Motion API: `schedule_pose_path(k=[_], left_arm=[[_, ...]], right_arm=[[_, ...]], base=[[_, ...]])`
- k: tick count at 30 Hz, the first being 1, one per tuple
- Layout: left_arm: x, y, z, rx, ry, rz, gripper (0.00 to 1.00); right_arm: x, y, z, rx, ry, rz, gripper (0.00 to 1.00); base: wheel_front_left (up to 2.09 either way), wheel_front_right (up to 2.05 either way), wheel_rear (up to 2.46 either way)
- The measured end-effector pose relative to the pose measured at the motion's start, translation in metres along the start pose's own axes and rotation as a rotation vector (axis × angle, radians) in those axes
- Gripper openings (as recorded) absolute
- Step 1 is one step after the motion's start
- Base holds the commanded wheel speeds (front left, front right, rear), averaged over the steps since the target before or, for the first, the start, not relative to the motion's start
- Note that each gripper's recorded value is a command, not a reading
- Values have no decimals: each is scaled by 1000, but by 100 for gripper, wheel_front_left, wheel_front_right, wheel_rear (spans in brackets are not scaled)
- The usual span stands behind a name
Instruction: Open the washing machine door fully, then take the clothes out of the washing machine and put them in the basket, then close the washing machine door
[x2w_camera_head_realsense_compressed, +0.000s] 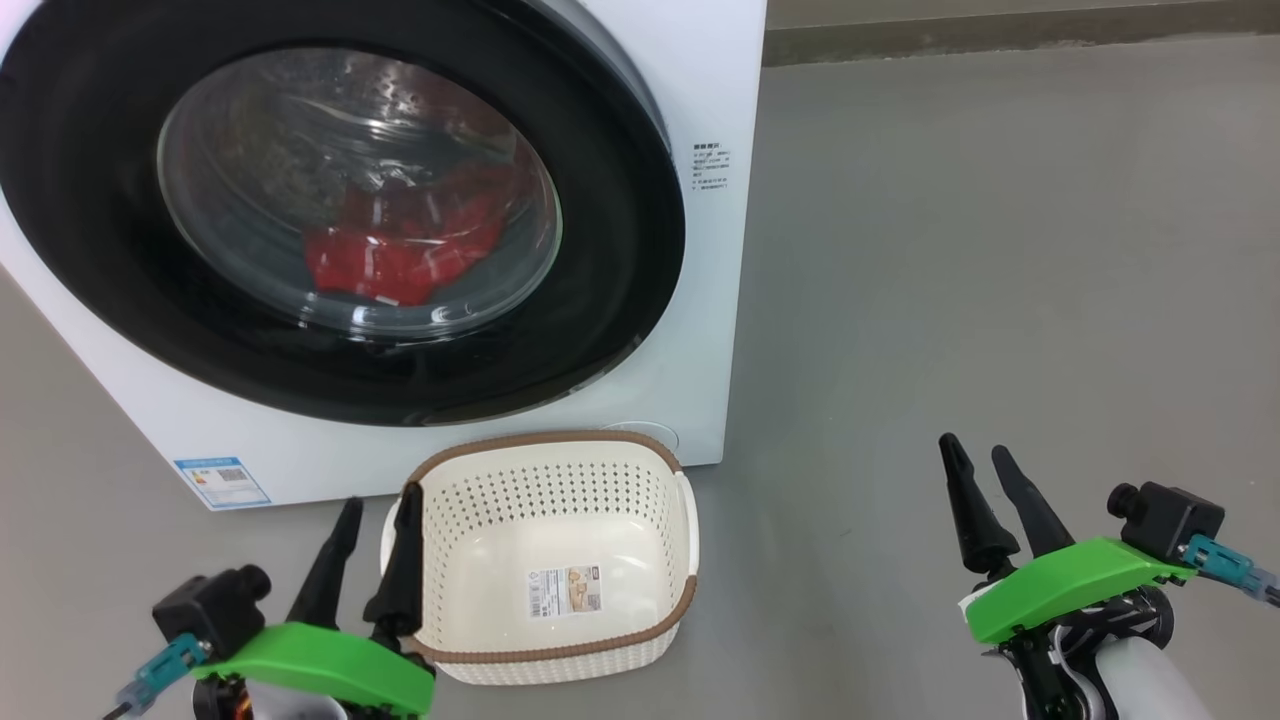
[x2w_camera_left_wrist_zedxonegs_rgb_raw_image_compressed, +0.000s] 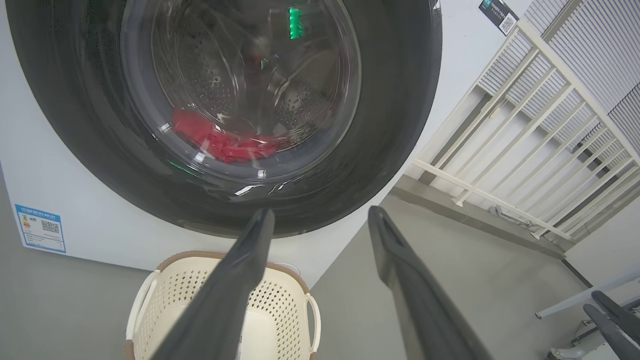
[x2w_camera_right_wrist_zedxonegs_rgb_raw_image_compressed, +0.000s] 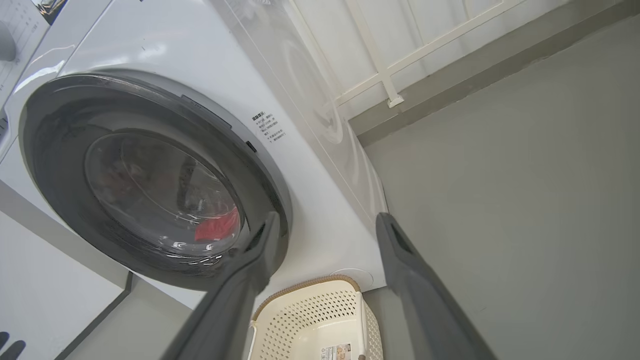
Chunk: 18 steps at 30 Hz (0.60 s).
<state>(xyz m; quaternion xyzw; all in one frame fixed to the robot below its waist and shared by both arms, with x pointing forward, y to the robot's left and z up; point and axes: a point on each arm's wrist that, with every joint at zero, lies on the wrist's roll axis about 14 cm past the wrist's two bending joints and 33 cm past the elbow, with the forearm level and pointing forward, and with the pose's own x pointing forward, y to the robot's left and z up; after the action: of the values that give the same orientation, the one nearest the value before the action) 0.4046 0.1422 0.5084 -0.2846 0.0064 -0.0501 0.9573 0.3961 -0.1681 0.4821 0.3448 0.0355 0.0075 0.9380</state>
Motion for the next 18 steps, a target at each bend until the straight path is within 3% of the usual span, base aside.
schedule_pose_path(k=[18], left_arm=[[10, -16, 9, 203, -39, -61, 100]], right_arm=[[7, 17, 8, -234, -32, 66, 100]], base=[[0, 0, 0]])
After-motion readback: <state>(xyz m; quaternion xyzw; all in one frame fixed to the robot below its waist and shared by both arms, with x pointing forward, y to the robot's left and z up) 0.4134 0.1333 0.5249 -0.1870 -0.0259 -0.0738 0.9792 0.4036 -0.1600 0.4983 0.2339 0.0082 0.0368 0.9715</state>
